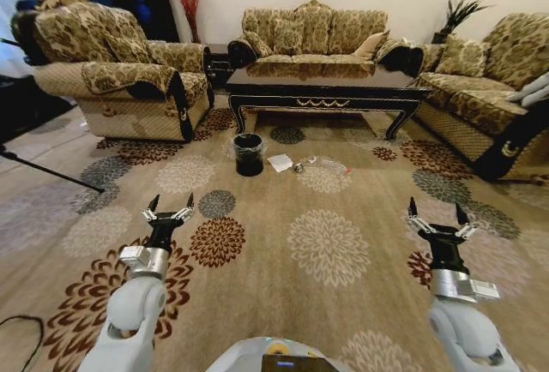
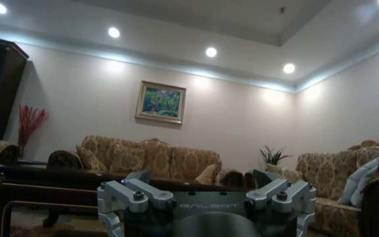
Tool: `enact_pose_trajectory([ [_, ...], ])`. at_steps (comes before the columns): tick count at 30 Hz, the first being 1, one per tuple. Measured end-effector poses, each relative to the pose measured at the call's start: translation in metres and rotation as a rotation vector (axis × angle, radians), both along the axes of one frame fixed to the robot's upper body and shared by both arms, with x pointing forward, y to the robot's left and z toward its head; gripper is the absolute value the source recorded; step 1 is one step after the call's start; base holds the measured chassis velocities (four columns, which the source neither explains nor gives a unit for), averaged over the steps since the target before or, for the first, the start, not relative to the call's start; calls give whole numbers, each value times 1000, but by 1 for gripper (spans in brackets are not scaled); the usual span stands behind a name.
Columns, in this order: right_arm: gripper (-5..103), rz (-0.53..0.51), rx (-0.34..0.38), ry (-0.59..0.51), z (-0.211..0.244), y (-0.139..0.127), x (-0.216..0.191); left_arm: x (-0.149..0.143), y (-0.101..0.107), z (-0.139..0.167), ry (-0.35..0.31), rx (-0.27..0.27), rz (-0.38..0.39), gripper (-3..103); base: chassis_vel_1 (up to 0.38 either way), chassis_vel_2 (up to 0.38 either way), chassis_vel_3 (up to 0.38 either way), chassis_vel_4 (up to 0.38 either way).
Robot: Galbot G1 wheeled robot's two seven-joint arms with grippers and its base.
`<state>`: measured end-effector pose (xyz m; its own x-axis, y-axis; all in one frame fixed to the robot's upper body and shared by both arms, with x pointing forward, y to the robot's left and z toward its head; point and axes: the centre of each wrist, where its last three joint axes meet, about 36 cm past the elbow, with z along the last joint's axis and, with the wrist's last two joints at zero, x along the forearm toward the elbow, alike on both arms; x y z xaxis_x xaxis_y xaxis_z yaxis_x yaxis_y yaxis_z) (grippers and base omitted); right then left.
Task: Move to the front of the table and pick up the trash from the floor, then place it into the trash bin.
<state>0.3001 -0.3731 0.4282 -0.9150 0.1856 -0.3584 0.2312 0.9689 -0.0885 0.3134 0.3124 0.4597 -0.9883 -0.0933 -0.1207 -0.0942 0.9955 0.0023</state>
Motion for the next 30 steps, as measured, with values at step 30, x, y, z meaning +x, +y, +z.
enact_pose_trajectory([
  [30, 100, -15, 4, 13, -9, -4, 5, 7, 0, -5, 13, -4, -13, 100, -138, 143, 144, -139],
])
